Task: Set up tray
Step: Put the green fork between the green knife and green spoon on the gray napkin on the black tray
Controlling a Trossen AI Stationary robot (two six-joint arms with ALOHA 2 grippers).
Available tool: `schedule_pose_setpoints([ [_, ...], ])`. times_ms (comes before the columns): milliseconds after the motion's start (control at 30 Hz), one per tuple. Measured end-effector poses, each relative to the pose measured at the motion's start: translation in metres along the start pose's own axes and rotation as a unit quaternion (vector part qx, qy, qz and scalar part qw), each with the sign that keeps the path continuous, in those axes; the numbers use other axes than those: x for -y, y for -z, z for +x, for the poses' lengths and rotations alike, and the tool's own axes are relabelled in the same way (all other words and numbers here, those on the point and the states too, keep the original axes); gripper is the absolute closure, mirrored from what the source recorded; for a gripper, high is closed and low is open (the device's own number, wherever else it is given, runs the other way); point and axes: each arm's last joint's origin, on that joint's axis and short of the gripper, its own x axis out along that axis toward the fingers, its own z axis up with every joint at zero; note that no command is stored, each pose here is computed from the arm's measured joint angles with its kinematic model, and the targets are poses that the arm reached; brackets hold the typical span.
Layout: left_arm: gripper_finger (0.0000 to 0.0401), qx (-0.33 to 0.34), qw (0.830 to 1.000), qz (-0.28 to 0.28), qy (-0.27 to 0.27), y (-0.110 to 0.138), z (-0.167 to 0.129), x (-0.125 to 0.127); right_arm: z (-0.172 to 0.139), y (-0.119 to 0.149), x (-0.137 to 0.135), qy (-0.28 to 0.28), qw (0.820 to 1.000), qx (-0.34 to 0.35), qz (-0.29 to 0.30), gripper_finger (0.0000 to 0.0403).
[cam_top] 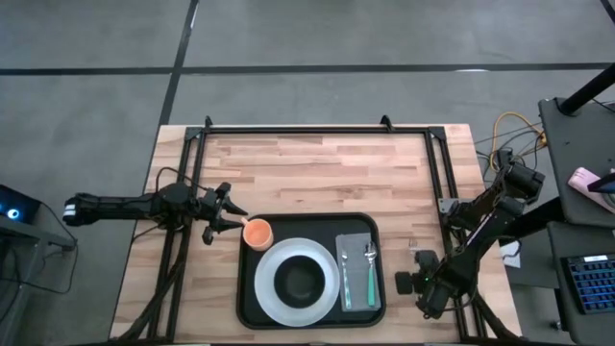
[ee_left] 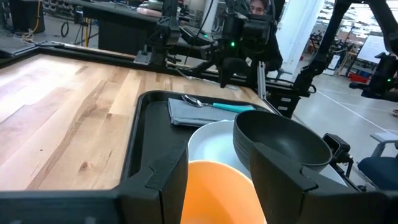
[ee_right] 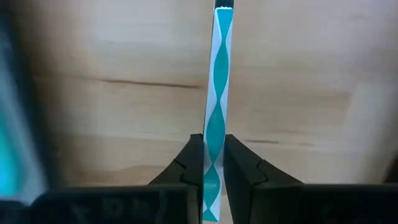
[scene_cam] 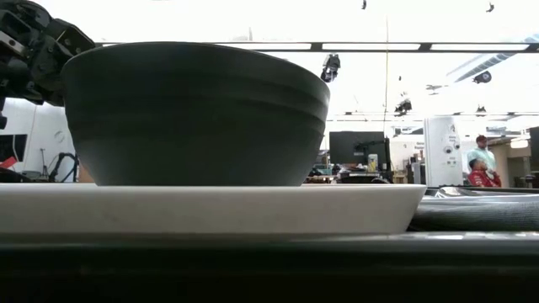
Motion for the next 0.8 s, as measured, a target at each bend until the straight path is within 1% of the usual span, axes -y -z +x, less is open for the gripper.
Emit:
schedule_pose_setpoints([
  [200, 0.025, 0.0, 1.0, 0.0, 0.0, 0.0, 0.0, 0.0, -0.009, -0.004, -0.003, -0.055, 0.998, 0.016, -0.001, 0.0379],
  [367, 0.025, 0.0, 1.0, 0.0, 0.0, 0.0, 0.0, 0.0, -0.018, -0.008, -0.007, -0.119, 0.992, 0.038, 0.003, 0.0379],
  [533, 0.025, 0.0, 1.0, 0.0, 0.0, 0.0, 0.0, 0.0, -0.023, -0.013, -0.013, -0.148, 0.988, 0.051, -0.007, 0.0379],
  [667, 0.025, 0.0, 1.0, 0.0, 0.0, 0.0, 0.0, 0.0, -0.025, -0.018, -0.023, -0.171, 0.984, 0.054, -0.014, 0.0379],
  [800, 0.025, 0.0, 1.0, 0.0, 0.0, 0.0, 0.0, 0.0, -0.024, -0.023, -0.042, -0.203, 0.977, 0.051, -0.029, 0.0379],
])
